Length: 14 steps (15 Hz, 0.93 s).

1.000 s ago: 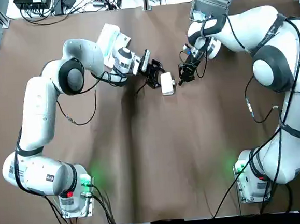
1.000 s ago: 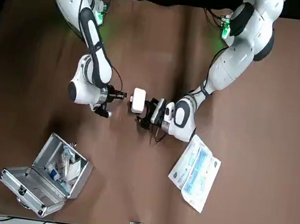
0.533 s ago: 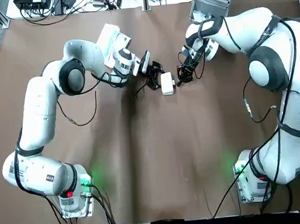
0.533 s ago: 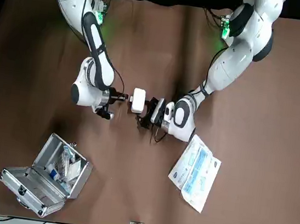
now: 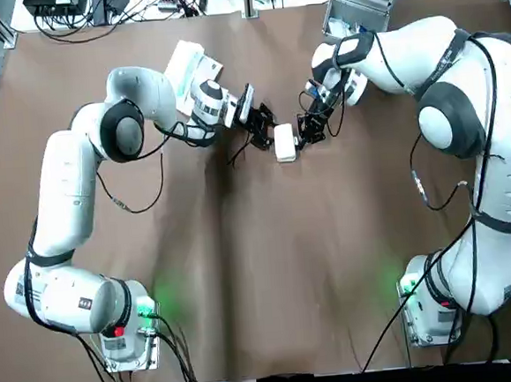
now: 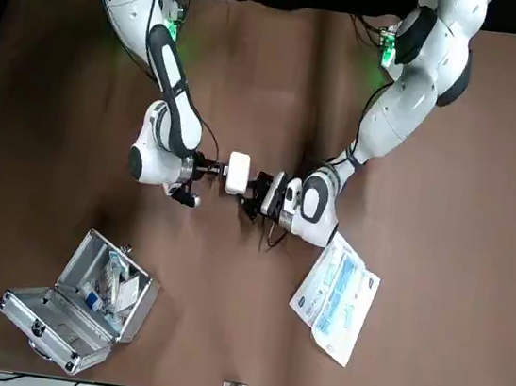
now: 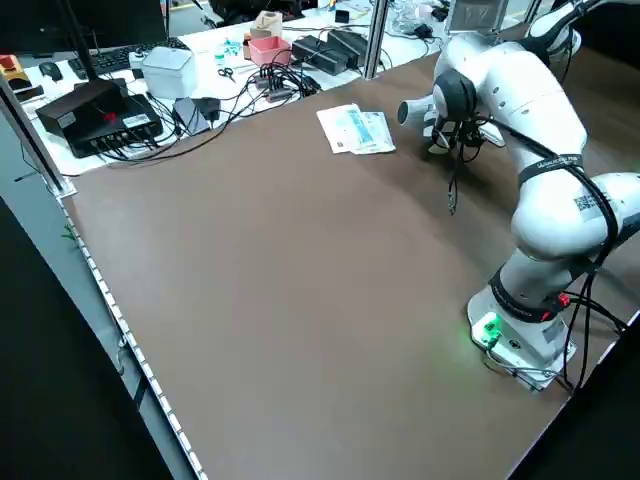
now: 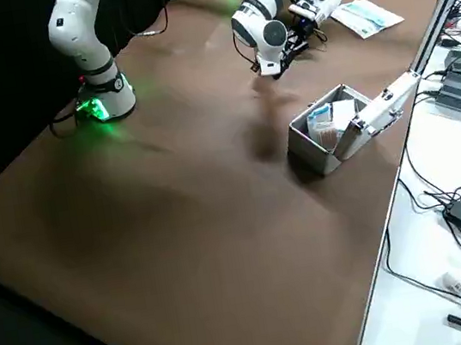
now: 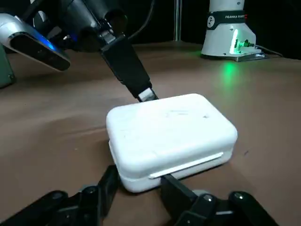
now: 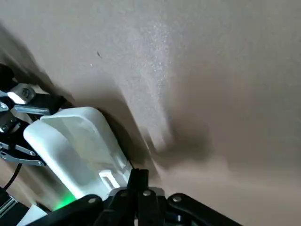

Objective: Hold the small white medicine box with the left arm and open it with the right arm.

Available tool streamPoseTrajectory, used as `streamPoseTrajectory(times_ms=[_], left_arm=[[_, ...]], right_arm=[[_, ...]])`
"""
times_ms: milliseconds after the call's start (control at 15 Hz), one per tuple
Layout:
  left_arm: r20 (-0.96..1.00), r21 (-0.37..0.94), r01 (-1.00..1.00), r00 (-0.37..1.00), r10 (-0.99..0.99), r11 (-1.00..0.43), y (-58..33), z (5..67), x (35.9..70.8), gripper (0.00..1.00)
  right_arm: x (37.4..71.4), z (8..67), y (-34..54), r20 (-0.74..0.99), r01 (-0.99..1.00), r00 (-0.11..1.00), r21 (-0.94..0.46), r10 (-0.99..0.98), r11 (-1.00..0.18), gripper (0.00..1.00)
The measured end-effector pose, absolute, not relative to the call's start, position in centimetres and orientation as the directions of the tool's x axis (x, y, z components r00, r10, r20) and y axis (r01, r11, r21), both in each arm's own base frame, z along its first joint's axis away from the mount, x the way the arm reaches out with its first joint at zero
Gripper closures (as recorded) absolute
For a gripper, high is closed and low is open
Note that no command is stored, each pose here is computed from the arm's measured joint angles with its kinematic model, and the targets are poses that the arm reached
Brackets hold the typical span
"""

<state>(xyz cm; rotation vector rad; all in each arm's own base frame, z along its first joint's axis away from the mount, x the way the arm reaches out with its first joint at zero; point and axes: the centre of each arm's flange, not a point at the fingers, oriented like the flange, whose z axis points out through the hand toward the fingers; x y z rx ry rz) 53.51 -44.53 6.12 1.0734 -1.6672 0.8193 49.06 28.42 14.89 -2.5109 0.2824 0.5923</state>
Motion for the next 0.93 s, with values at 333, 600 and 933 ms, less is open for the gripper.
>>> streamPoseTrajectory(times_ms=[333,600,933], left_arm=[[0.947,-0.038,-0.921,-0.157,-0.280,0.388,-44.53,6.12,53.52,0.53],[0.947,-0.038,-0.921,-0.157,-0.280,0.388,-44.52,6.12,53.52,0.53],[0.947,-0.038,-0.921,-0.157,-0.280,0.388,-44.53,6.12,53.52,0.53]], right_arm=[[49.10,14.95,28.52,-0.466,-0.318,0.881,-0.460,-0.079,-0.829,0.99],[49.28,15.15,28.67,-0.464,-0.316,0.882,-0.465,-0.077,-0.827,0.99],[49.52,15.65,29.13,-0.476,-0.319,0.877,-0.480,-0.063,-0.817,0.99]])
